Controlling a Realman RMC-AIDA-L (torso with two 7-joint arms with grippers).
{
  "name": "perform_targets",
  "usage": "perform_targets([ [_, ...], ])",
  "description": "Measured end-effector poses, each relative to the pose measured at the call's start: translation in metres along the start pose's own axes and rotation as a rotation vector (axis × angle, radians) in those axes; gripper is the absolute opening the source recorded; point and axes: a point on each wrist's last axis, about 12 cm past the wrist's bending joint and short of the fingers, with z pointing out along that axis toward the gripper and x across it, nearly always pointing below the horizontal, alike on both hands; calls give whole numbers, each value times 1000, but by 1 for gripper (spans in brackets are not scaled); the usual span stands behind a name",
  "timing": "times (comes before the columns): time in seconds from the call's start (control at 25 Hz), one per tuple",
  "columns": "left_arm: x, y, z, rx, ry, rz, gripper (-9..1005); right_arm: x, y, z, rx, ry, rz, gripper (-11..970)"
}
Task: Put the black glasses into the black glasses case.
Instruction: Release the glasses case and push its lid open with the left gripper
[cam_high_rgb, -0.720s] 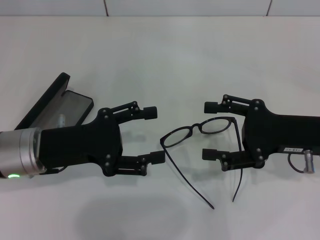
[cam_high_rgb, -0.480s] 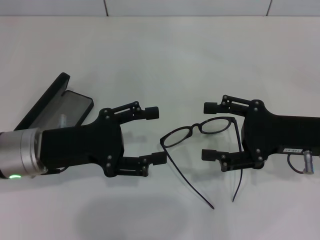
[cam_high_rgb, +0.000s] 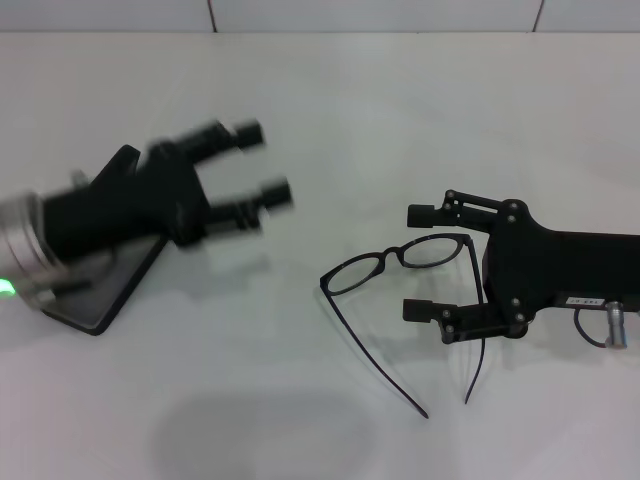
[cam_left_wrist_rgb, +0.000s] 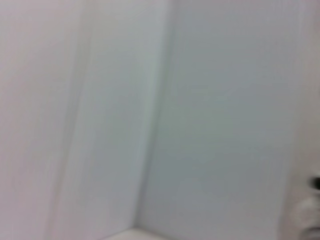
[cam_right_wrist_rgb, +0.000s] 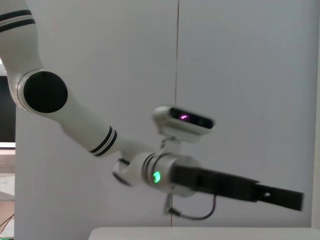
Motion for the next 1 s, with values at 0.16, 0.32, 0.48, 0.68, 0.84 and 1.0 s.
perform_targets([
  [0.16, -28, 26, -12, -122, 111, -100, 883, 1, 0, -1, 2, 2, 4, 884],
  [0.32, -55, 41, -24, -237, 311, -126, 865, 3, 3, -3, 6, 0, 14, 884],
  [0.48, -72, 40, -36, -368, 490, -108, 847, 4, 6, -5, 12, 0, 17, 884],
  [0.68, -78, 31, -49, -518, 603, -44, 825, 4, 5, -6, 15, 3, 16, 885],
  [0.84, -70, 30, -58, -580, 647, -78, 806, 5, 5, -5, 16, 3, 15, 885],
  [1.0, -60, 32, -64, -607, 670, -126, 788, 4, 5, -5, 14, 3, 12, 885],
])
